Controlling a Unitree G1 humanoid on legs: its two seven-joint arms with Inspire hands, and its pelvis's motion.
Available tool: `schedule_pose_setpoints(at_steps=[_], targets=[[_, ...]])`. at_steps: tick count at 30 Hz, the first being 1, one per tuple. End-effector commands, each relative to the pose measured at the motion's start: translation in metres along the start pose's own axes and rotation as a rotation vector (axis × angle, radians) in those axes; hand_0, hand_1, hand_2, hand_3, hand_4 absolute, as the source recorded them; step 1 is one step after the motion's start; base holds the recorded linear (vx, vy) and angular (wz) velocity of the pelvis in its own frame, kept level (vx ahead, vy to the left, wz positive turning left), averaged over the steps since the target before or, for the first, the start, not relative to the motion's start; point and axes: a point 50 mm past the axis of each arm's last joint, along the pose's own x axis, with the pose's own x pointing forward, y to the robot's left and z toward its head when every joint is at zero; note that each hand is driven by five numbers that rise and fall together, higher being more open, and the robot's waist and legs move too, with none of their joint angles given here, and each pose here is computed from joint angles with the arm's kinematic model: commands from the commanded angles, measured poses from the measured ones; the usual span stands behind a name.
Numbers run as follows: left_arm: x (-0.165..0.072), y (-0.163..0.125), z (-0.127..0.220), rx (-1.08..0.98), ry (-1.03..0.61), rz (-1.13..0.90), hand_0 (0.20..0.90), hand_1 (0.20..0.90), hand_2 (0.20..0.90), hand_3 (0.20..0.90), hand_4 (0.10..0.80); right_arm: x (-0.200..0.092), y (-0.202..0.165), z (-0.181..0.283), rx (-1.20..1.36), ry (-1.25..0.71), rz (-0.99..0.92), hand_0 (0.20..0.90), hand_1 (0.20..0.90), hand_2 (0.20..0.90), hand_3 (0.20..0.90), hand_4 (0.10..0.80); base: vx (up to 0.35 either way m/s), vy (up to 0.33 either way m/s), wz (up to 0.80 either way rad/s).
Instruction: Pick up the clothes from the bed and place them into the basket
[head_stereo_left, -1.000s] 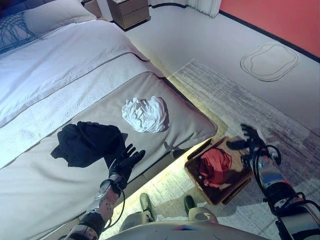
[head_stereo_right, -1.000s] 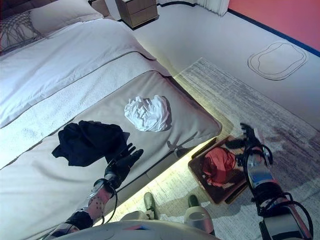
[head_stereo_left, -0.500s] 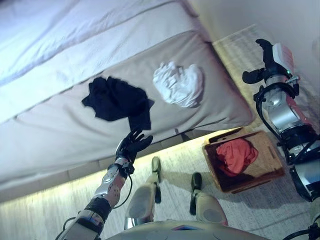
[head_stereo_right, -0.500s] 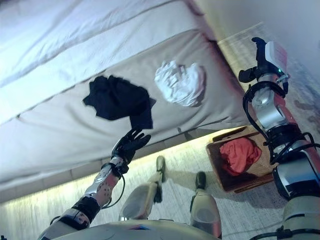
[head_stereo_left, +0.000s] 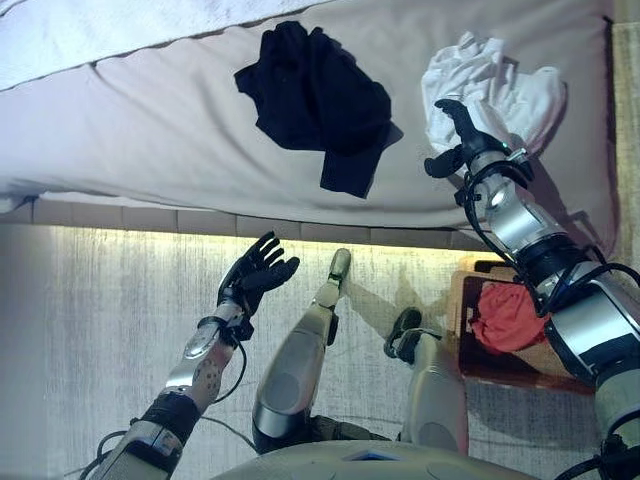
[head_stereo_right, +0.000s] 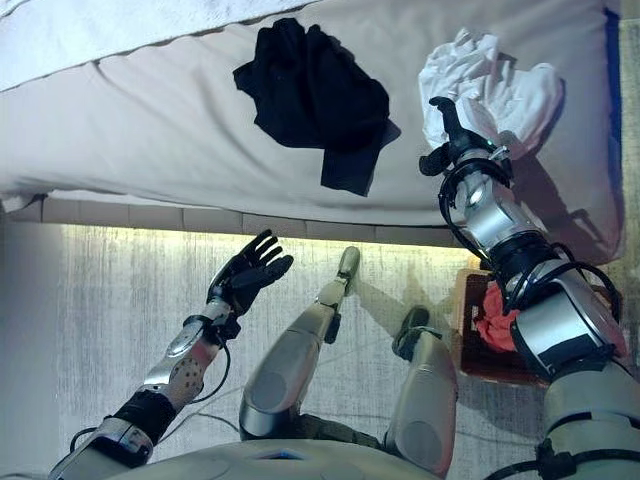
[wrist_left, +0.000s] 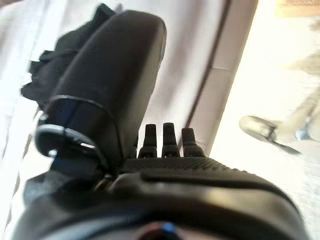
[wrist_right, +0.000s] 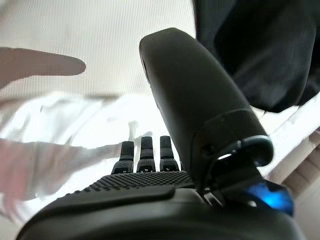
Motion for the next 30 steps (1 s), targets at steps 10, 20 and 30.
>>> schedule_pose_setpoints(at_steps=[10, 20, 30], targets=[[-0.014, -0.013, 0.022, -0.109, -0.177, -0.072, 0.900, 0.900, 0.900, 0.900, 0.800, 0.022, -0.110, -0.003, -0.467, 0.190, -0.322, 0.900, 0.900, 0.900, 0.900, 0.800, -0.032, 0.025, 0.13], [-0.029, -0.009, 0.027, -0.141, -0.166, -0.095, 0.900, 0.900, 0.900, 0.900, 0.800, -0.001, -0.195, -0.035, -0.705, 0.489, -0.539, 0.900, 0.900, 0.900, 0.900, 0.800, 0.006, 0.025, -0.01], [-0.034, -0.004, 0.033, -0.189, -0.156, -0.060, 0.900, 0.900, 0.900, 0.900, 0.800, -0.015, -0.240, -0.029, -0.700, 0.486, -0.680, 0.900, 0.900, 0.900, 0.900, 0.800, 0.028, 0.014, -0.05]])
